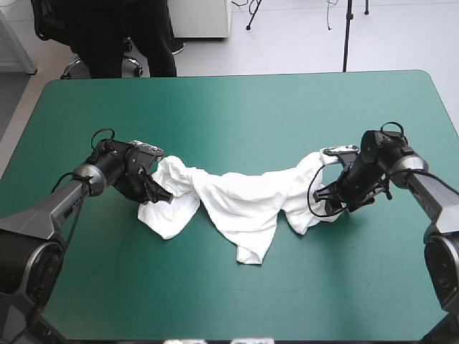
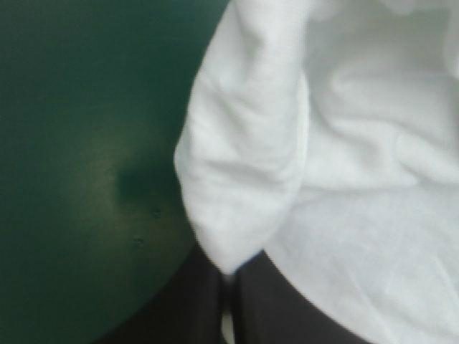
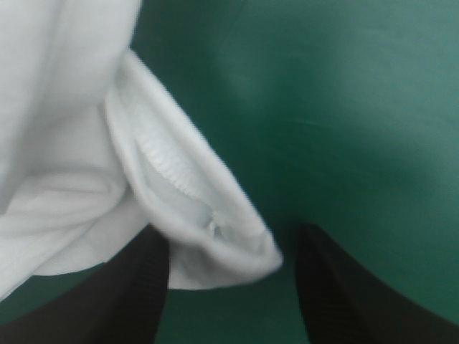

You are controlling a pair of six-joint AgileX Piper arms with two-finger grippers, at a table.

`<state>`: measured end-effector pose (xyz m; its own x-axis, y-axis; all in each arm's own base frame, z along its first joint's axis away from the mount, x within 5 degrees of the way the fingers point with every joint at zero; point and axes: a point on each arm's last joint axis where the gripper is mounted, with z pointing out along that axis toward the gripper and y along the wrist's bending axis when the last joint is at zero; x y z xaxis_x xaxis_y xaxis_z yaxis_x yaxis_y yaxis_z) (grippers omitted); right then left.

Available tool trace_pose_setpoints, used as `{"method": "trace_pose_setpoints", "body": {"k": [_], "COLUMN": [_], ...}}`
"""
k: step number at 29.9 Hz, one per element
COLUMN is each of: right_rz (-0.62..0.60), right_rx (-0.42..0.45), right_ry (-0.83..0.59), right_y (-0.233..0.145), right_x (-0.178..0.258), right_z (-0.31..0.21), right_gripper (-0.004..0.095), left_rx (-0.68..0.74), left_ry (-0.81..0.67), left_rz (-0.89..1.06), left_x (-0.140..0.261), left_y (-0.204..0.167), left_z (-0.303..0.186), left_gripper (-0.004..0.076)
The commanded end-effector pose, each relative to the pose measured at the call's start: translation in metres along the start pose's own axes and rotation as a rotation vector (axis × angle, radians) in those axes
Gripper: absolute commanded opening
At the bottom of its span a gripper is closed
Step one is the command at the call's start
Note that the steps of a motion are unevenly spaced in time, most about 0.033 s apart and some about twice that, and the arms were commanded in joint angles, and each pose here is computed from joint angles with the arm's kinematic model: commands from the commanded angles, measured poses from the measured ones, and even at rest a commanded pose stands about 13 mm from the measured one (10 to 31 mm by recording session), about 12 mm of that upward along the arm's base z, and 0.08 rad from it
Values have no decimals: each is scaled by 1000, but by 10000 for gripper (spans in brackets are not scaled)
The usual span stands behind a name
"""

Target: Fold the cloth

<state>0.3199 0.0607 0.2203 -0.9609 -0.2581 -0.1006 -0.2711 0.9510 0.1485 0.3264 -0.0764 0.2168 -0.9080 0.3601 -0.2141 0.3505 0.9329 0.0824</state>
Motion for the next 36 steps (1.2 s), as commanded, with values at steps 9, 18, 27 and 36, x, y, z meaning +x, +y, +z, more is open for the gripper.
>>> {"method": "trace_pose_setpoints", "body": {"k": [9, 18, 27, 36], "right_rz": [-47, -65, -94, -99], "right_rx": [-36, -35, 80, 191], "right_ry": [-67, -113, -336, -658], "right_y": [11, 16, 24, 37], "right_x": [-6, -7, -12, 9], "right_z": [4, -24, -124, -243], "right_gripper": [-16, -17, -17, -17], "left_rx": [-5, -23, -17, -47], "left_ry": [-72, -180, -345, -690], "left_rz": [-13, -19, -37, -54], "left_x": [-5, -8, 18, 54], "left_y": [1, 4, 3, 3], "left_z": [-18, -63, -136, -243], "left_gripper": [-9, -9, -9, -9]}}
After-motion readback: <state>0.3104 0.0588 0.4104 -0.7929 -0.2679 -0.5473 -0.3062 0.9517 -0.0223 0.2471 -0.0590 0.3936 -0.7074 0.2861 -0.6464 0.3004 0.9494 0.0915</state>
